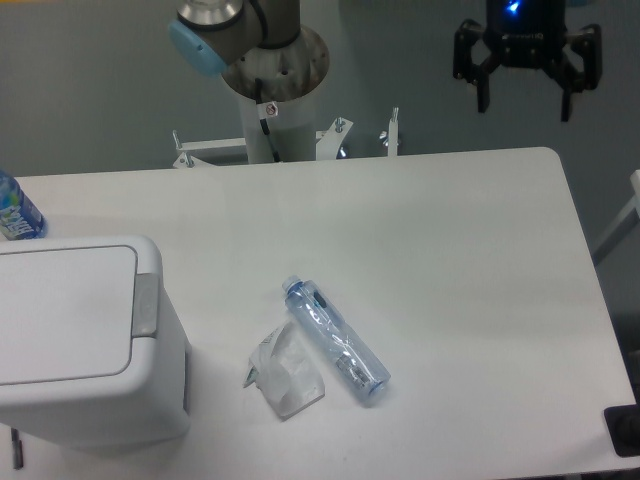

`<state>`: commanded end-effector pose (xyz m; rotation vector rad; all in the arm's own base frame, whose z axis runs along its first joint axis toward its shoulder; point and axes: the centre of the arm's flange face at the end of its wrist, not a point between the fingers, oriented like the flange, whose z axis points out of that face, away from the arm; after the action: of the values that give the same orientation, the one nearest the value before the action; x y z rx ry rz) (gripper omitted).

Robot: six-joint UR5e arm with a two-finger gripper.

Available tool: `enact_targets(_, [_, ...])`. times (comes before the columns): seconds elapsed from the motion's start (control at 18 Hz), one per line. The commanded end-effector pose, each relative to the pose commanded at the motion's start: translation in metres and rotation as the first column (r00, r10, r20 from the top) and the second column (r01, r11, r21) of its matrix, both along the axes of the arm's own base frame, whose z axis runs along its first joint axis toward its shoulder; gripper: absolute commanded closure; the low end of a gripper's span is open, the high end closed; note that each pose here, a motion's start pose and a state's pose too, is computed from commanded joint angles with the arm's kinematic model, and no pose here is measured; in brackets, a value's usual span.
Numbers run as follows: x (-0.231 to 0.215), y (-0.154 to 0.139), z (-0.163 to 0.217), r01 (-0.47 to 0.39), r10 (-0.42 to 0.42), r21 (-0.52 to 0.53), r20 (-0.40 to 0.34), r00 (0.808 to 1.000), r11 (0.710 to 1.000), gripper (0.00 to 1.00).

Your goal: Open the trash can

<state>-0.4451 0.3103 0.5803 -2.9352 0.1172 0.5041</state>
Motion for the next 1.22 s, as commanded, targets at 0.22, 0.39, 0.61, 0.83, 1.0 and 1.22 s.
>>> enact_targets(0.22, [0.002,-0.001,-0.002,0.000,0.000,-0.002,0.004,1.000,1.000,0.00])
enact_targets(0.39, [0.002,-0.001,-0.002,0.000,0.000,-0.002,0.004,1.000,1.000,0.00])
enact_targets(0.61, [0.004,0.000,-0.005,-0.086,0.086,0.027,0.028,0.996,0.996,0.00])
enact_targets(0.83, [0.024,0.024,-0.009,-0.221,0.214,0.080,0.081,0.973,0.972,0.00])
enact_targets(1.0, [0.040,0.045,-0.011,-0.303,0.287,0.125,0.134,0.949,0.945,0.00])
enact_targets(1.22, [0.061,0.070,-0.010,-0.426,0.372,0.203,0.258,0.892,0.881,0.00])
